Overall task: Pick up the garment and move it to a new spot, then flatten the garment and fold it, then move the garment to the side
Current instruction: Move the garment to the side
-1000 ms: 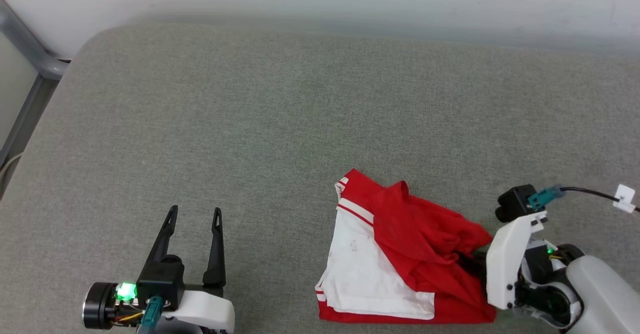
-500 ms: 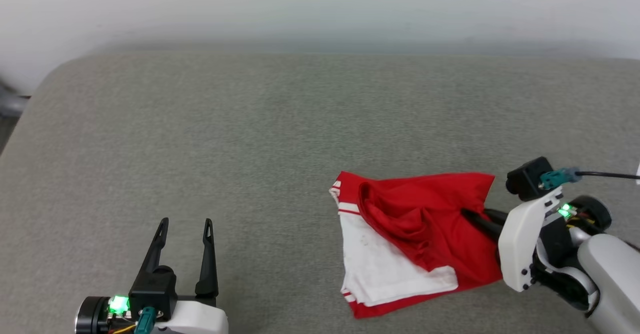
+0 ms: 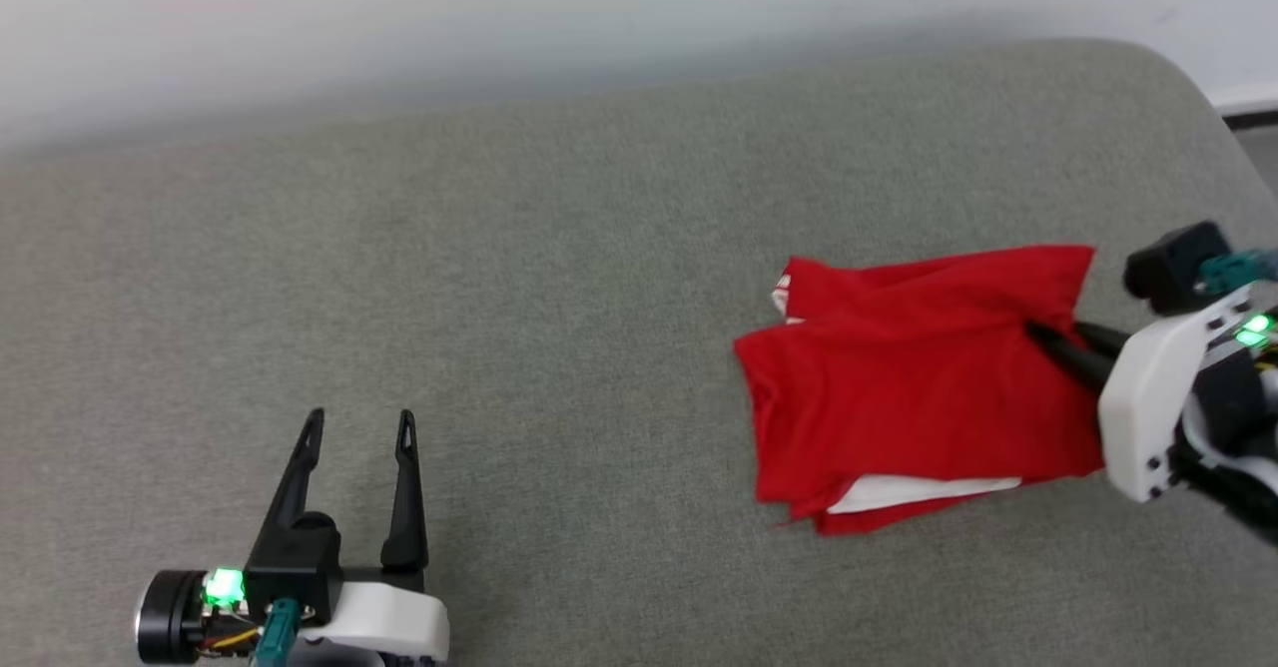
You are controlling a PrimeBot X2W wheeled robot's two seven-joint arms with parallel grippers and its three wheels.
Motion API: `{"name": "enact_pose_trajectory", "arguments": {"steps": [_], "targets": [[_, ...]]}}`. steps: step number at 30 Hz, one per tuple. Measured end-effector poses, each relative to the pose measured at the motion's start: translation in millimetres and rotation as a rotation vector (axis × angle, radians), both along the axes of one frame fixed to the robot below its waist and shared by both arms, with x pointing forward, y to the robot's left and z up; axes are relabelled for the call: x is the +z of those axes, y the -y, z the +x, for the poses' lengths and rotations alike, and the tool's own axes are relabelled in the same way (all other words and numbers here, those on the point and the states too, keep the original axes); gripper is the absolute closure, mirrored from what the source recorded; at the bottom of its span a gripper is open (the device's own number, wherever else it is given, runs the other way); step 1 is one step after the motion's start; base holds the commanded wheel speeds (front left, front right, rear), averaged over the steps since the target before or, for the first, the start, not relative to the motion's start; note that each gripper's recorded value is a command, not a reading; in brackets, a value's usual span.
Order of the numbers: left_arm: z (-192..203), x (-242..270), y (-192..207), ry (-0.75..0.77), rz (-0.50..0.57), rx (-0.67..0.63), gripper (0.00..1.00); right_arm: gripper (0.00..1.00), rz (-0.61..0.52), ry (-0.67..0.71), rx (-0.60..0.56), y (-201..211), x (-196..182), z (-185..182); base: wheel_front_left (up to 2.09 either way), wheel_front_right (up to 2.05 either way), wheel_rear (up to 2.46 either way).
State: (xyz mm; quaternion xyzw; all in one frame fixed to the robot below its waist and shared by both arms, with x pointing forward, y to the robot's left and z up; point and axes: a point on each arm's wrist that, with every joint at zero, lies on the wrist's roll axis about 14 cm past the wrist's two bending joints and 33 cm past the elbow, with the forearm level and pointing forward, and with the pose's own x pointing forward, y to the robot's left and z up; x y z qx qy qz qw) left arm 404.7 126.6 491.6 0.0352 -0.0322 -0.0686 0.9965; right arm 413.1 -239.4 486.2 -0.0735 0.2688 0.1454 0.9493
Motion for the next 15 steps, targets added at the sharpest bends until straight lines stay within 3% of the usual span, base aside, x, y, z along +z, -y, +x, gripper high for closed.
{"name": "enact_pose_trajectory", "arguments": {"steps": [15], "targets": [[50.2, -23.7, 9.3, -0.009, 0.008, -0.059, 0.0, 1.0, -0.282, -0.122, -0.296, 149.8, -11.1, 41.1, 0.0, 0.0, 0.0]]}}
